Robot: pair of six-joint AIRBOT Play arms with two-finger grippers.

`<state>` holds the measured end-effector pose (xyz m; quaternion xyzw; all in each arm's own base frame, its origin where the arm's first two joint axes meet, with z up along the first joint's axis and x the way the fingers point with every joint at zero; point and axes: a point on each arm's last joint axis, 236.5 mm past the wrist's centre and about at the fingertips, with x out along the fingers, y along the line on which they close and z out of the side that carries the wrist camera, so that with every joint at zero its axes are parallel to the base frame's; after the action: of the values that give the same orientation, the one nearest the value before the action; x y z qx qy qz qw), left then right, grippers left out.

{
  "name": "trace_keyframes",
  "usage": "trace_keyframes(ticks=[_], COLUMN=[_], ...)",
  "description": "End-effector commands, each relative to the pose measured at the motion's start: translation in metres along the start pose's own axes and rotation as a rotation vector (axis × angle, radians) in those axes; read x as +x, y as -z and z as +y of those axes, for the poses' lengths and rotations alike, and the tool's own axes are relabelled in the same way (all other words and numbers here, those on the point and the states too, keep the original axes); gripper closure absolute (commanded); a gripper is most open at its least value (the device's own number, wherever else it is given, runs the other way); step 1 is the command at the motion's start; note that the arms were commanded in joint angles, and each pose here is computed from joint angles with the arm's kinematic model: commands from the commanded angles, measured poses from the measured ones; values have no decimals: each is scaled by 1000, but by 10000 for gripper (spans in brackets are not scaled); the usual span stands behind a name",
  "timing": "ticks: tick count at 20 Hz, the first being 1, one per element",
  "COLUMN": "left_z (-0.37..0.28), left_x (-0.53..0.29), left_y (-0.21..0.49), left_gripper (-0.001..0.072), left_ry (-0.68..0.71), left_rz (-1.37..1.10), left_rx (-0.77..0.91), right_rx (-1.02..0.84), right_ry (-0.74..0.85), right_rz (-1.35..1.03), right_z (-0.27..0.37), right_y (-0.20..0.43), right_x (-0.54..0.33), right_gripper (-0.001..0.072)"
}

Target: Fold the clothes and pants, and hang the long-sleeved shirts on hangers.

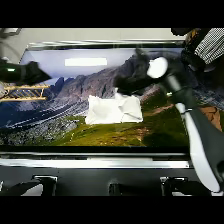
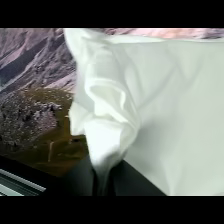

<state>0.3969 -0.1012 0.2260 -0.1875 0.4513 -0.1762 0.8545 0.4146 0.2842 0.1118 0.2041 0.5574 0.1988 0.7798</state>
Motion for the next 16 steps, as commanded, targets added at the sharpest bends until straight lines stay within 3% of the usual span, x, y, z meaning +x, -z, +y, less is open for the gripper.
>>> trace_keyframes(ticks=[1, 9, 16], left_z=[37, 46, 49], left_x=[-55, -48, -42], left_y=[0, -2, -3], left_gripper=[688, 688, 688], left_ry=[-130, -139, -138], left_rz=[-81, -65, -61], left_rx=[-43, -60, -82], right_rx=[10, 61, 135], right_ry=[-37, -2, -85], right_rz=[22, 137, 44], right_z=[34, 18, 30], right_y=[20, 52, 29], right_x=[60, 139, 159], right_gripper=[680, 680, 680])
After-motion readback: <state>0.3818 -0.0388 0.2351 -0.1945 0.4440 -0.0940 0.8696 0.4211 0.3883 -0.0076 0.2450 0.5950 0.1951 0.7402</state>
